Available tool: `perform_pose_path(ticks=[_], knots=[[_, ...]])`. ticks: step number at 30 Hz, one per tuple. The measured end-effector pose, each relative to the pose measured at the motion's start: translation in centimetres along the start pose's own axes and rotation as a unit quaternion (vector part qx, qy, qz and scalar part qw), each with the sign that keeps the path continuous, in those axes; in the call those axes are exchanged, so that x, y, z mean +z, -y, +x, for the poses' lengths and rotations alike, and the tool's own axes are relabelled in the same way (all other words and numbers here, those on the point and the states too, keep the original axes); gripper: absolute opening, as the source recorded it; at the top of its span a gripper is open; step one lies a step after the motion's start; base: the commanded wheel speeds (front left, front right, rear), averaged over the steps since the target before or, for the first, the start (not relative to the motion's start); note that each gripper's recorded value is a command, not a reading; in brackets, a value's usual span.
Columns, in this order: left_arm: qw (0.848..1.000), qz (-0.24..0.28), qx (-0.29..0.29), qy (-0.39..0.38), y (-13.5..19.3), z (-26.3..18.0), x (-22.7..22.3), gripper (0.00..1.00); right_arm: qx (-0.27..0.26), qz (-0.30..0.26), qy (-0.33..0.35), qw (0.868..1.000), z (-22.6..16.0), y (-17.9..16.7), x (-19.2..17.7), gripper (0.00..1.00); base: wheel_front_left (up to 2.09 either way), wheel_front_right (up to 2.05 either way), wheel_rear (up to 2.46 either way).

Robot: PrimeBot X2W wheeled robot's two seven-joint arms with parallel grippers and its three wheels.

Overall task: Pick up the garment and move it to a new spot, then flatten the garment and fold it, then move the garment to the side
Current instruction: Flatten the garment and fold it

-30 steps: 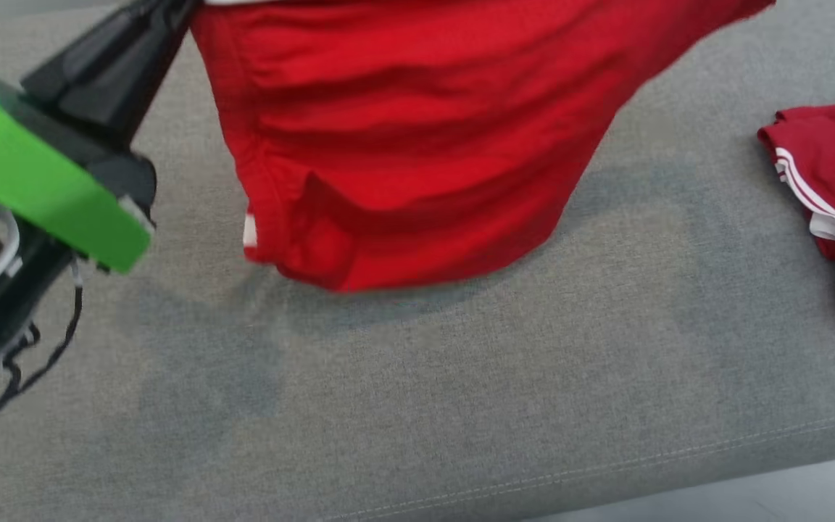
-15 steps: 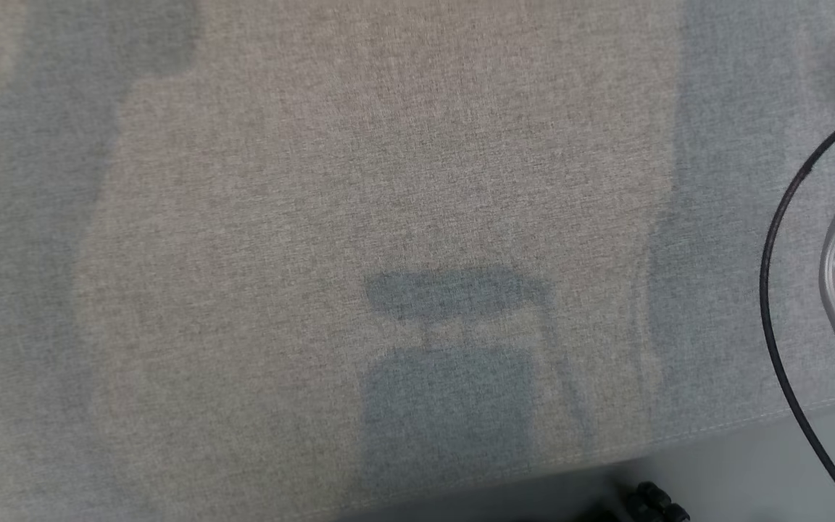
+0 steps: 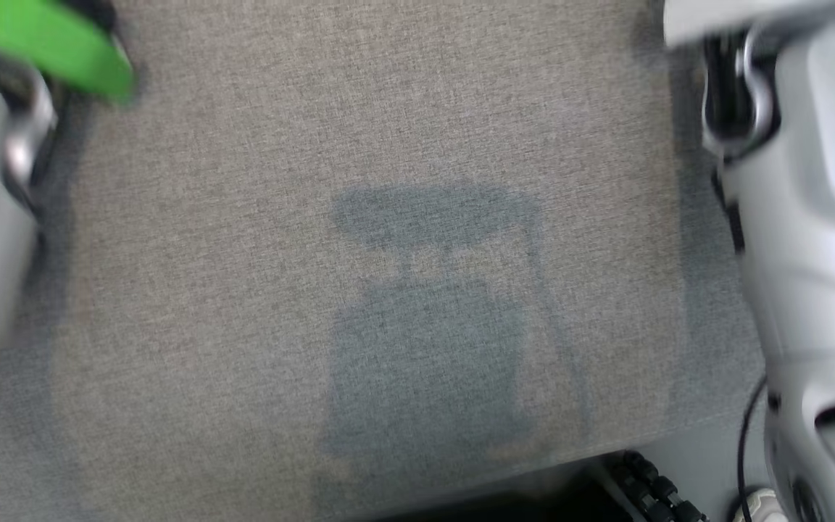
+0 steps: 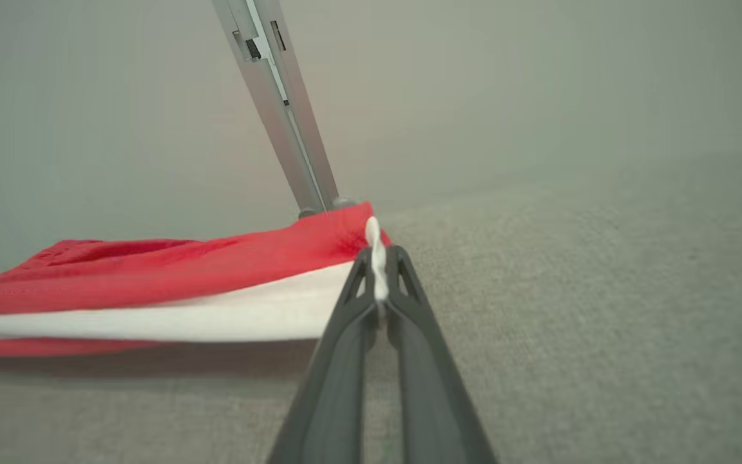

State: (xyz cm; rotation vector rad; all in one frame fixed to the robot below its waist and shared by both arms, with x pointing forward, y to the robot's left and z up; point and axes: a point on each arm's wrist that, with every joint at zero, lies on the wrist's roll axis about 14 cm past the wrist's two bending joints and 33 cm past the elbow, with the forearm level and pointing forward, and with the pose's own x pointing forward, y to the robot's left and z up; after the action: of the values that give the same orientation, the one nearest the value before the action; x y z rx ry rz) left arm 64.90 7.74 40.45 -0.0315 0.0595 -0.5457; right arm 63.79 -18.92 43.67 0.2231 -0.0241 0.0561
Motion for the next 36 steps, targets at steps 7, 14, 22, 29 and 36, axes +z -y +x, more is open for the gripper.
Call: perform_pose_path(ticks=[7,14,22,29,36], knots=[[0.997,-0.059,-0.011,-0.040,5.1,-7.5,-3.2,0.00,-0.031,0.002,-0.068,0.997,-9.5,2.7,-3.3,0.00,0.00,0.00,0.00],[0.989,-0.116,0.015,-0.095,9.9,-15.9,-5.0,0.00,-0.076,0.047,-0.110,0.990,-18.1,3.7,-4.2,0.00,0.00,0.00,0.00],[0.957,-0.233,0.100,-0.142,15.5,-26.9,-5.5,0.00,-0.131,0.089,-0.138,0.978,-29.5,4.4,-3.6,0.00,0.00,0.00,0.00],[0.948,-0.280,0.123,-0.089,17.2,-29.4,-2.0,0.00,-0.109,0.098,-0.100,0.984,-31.0,3.4,0.0,0.00,0.00,0.00,0.00],[0.955,-0.279,0.091,-0.038,15.9,-24.9,1.8,0.00,-0.050,0.083,-0.030,0.995,-23.1,1.3,4.5,0.00,0.00,0.00,0.00]])
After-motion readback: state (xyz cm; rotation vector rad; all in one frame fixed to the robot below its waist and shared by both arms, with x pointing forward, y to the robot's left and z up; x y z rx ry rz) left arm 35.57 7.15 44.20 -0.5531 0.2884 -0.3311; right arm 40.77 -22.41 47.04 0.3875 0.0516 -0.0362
